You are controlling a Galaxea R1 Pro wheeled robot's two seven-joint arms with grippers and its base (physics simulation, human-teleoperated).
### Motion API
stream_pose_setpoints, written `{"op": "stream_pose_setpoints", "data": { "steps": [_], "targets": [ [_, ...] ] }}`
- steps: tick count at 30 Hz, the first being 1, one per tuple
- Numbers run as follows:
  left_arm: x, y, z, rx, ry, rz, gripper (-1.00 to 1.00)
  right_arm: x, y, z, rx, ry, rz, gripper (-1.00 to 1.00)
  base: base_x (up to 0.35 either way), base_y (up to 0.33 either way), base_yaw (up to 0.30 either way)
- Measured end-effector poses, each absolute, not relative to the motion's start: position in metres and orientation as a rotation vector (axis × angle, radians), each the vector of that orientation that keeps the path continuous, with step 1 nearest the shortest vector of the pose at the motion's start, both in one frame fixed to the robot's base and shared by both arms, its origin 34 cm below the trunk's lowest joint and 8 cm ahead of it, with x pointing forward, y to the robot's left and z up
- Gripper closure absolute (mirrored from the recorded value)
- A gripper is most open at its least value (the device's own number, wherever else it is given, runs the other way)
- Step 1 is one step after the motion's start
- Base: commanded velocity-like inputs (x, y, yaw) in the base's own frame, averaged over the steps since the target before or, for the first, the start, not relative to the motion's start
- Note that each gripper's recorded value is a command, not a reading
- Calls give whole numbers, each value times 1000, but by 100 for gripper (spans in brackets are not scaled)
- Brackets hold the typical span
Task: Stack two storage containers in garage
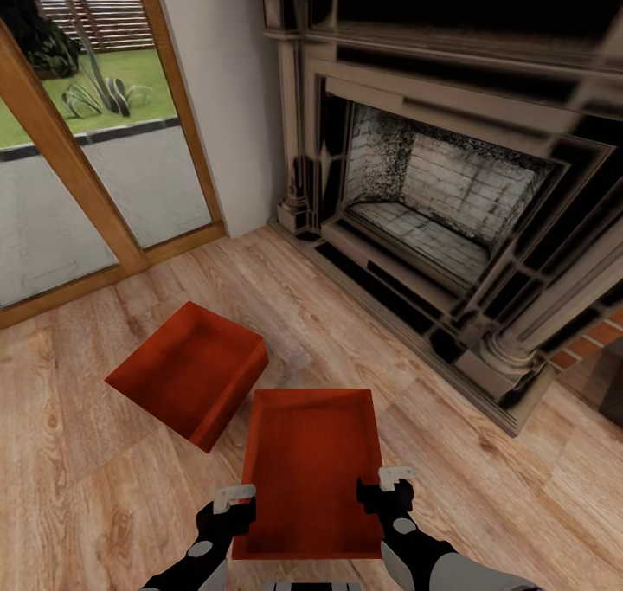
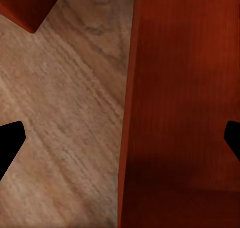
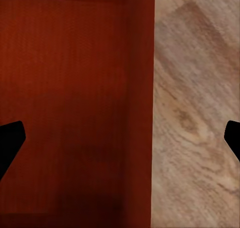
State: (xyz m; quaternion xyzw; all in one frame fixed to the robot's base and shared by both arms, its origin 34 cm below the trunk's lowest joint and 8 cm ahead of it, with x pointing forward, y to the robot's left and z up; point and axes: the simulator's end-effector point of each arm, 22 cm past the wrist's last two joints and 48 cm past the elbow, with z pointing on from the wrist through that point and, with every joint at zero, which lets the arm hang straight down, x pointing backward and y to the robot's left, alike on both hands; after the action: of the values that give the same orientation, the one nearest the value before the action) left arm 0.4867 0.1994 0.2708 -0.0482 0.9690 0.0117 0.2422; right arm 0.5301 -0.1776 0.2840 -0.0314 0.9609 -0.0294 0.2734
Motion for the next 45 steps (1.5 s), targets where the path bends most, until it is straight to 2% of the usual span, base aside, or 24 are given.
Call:
{"op": "stream_pose_setpoints", "data": {
  "steps": [45],
  "targets": [
    [481,199,233,-140,2644,31,-100,522,-178,246,-85,2586,-81,-100,0,0,0]
  ]
}}
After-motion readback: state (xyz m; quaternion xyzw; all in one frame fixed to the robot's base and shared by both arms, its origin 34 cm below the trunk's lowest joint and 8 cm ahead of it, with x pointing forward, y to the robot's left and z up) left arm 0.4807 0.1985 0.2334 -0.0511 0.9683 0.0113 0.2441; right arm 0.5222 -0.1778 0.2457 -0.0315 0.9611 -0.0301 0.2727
